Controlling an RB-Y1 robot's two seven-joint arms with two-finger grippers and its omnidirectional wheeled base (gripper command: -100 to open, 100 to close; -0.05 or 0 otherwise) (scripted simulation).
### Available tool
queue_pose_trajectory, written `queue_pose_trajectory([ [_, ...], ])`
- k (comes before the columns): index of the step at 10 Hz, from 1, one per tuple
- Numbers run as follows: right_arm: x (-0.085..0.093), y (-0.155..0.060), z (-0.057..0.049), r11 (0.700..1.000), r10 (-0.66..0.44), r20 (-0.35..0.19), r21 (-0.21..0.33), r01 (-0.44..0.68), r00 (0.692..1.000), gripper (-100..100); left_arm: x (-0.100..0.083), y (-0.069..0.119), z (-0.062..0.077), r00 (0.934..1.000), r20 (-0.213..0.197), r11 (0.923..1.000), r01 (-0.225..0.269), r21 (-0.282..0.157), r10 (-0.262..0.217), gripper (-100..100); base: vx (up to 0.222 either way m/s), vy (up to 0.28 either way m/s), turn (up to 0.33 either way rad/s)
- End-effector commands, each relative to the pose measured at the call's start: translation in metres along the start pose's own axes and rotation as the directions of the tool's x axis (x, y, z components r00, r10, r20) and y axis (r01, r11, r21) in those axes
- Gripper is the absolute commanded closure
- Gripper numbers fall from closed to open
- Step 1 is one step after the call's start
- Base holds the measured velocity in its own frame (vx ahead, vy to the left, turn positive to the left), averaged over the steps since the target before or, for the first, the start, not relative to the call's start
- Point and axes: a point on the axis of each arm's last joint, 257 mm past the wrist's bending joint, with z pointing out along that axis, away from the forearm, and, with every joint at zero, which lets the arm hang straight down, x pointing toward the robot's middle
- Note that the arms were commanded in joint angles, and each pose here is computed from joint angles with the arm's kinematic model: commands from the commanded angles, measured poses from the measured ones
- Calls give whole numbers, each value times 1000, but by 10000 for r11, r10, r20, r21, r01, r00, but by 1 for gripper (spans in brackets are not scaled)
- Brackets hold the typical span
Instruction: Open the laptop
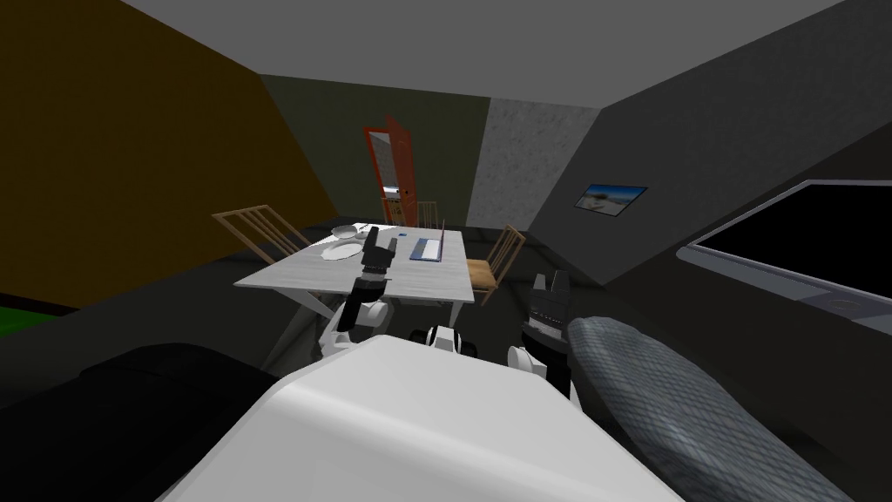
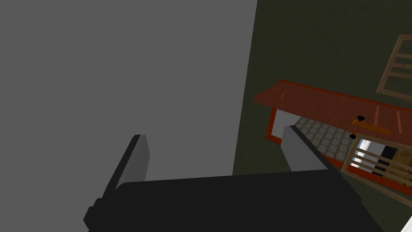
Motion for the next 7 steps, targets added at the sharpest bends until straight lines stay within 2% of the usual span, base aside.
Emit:
queue_pose_trajectory([
  [1,0,0,0,10000,0,0,0,0,10000,0,-9,23,7,10000,41,9990,-45,-450,47,-100,16,-58,7],
  [4,0,0,0,10000,-1,0,0,1,10000,0,-22,51,18,9998,207,9953,-42,-972,62,-100,18,-56,8],
  [7,0,0,0,10000,0,0,0,0,10000,0,-36,80,30,9990,455,9883,21,-1527,49,-100,14,-66,8],
])
